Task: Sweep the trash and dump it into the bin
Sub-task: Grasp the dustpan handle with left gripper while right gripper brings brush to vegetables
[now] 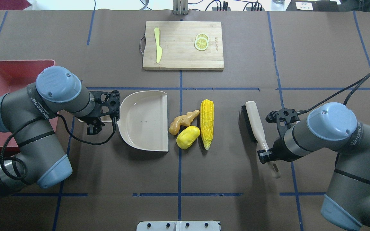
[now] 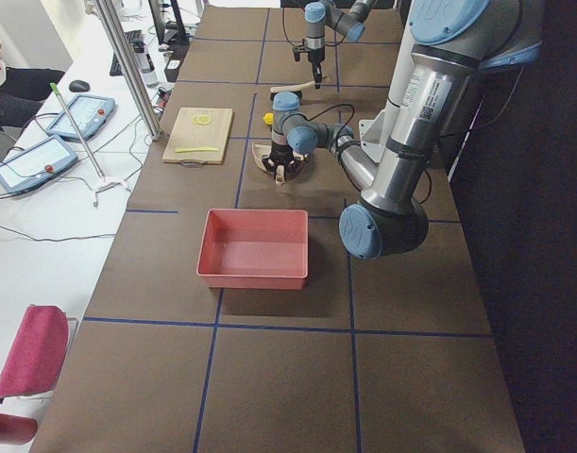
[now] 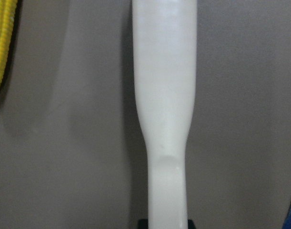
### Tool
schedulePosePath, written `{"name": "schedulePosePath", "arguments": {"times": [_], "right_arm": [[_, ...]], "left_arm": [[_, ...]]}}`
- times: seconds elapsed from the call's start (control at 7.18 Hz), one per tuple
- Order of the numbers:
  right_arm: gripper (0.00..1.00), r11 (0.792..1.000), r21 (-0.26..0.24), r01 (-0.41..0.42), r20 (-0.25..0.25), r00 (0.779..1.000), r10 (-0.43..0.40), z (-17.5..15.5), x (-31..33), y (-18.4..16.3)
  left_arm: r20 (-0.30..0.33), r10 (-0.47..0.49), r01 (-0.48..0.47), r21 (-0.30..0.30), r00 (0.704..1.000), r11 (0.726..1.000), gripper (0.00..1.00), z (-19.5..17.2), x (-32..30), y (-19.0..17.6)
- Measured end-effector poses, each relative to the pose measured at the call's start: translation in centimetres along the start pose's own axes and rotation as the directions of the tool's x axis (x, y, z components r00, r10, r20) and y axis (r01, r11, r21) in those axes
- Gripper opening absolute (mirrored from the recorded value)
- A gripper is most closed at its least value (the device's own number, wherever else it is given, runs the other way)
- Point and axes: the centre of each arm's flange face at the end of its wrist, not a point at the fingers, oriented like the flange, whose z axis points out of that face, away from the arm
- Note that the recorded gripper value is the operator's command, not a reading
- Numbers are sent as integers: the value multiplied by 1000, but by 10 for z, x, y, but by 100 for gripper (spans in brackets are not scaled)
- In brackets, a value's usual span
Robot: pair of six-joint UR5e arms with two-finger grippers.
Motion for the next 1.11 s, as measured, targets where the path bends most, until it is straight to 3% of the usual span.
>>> {"name": "schedulePosePath", "arguments": {"times": [0.7, 1.11], "right_arm": [[0, 997, -43, -68, 35, 997, 69, 12, -60, 24], [0, 995, -70, -72, 6, 997, 73, 16, -108, 34]], "left_arm": [[-4, 13, -13, 13, 1000, 1000, 13, -1, 6, -13], [-2, 16, -16, 14, 1000, 1000, 9, 1, 10, -21]]}}
